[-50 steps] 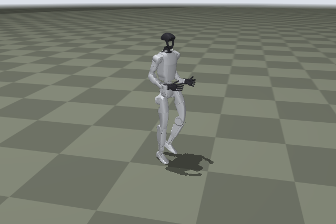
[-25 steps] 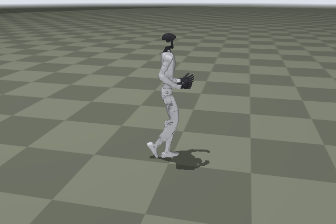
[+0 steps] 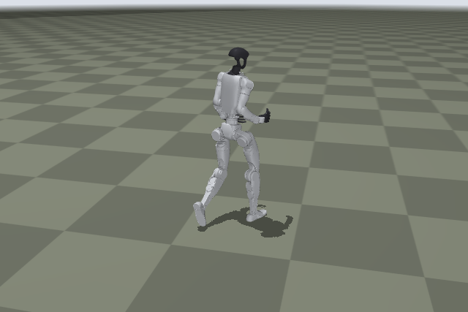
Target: Walk run
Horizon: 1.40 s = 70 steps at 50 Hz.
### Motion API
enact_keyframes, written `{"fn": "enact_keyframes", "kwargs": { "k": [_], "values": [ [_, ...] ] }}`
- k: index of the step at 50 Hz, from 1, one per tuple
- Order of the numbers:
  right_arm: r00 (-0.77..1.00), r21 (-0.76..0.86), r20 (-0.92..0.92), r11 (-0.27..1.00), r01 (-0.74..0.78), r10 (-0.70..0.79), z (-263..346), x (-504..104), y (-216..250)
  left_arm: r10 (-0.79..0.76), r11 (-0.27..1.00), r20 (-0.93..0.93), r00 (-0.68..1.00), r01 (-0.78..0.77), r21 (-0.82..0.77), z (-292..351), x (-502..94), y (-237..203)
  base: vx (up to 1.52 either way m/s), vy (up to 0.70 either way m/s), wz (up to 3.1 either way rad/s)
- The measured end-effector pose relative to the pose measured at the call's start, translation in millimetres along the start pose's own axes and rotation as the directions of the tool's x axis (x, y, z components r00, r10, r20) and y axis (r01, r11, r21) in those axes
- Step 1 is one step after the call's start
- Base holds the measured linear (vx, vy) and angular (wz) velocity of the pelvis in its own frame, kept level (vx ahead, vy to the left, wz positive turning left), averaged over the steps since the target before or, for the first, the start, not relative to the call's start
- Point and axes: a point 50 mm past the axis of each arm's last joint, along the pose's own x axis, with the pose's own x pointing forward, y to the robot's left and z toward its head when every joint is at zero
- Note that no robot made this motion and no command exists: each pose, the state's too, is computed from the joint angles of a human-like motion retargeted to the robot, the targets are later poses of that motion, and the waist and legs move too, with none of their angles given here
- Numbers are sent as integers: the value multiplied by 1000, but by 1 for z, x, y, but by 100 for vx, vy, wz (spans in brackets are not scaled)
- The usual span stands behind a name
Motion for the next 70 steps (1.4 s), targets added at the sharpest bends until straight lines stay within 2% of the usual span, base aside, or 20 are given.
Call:
{"fn": "enact_keyframes", "kwargs": {
  "k": [10,15,20,23,27,30,33,35,37,40,44,47,49,50,52,55,60,65,67,70],
  "values": [
    [979,-42,195,997,63,-54,37,24,-17,145,988,59,988,-148,47,15,-20,26,96,-15,41],
    [959,-52,280,997,49,-33,56,27,-34,121,989,115,986,-129,66,26,-10,24,87,-24,25],
    [972,-55,236,998,1,12,44,18,-26,261,959,287,922,-282,32,43,-13,24,149,-5,-5],
    [986,-3,163,999,-32,32,26,6,-14,265,949,353,897,-308,72,60,-13,29,174,3,80],
    [995,68,87,997,-46,40,9,-16,-1,123,975,455,882,-194,112,99,24,28,173,-18,234],
    [999,143,37,990,-7,2,-4,-32,6,-95,990,576,812,16,141,149,77,8,170,-36,66],
    [996,181,-24,979,93,-90,-13,-59,7,-258,964,683,683,234,130,187,112,-32,174,-28,88],
    [989,173,-66,975,142,-132,-16,-76,4,-300,942,729,615,313,123,202,115,-46,218,-35,185],
    [984,136,-99,977,164,-151,-17,-86,-1,-302,939,736,606,321,121,203,109,-45,241,-43,132],
    [975,86,-107,975,204,-195,-16,-88,-10,-282,953,685,671,276,123,189,94,-31,230,-45,74],
    [975,38,35,976,216,-218,5,-52,-19,-252,966,490,834,191,172,147,66,-4,205,-41,-20],
    [963,21,207,984,174,-175,38,-19,-30,-170,968,269,948,109,225,104,25,26,253,-65,-103],
    [947,54,286,990,134,-143,54,-6,-37,-73,969,36,997,62,239,66,-22,48,218,-41,-68],
    [931,73,332,988,133,-150,63,-2,-47,-50,972,-76,996,66,224,48,-42,55,237,-31,-75],
    [917,69,383,993,96,-115,76,9,-57,-35,990,-182,983,59,127,29,-73,59,252,-33,-121],
    [909,45,398,993,113,-122,81,8,-64,42,998,-216,975,-32,47,21,-110,64,243,-21,-91],
    [915,58,357,982,181,-189,67,-7,-60,150,986,-88,985,-143,83,29,-111,59,257,-23,-30],
    [916,128,360,982,139,-176,59,4,-41,146,980,181,973,-167,107,54,-31,32,243,-32,86],
    [932,155,335,984,87,-136,50,2,-30,94,985,332,939,-136,105,81,2,18,296,-49,104],
    [984,295,145,954,52,-99,7,-31,-2,-22,999,567,823,-10,53,123,42,-9,279,-65,120]
  ]
}}
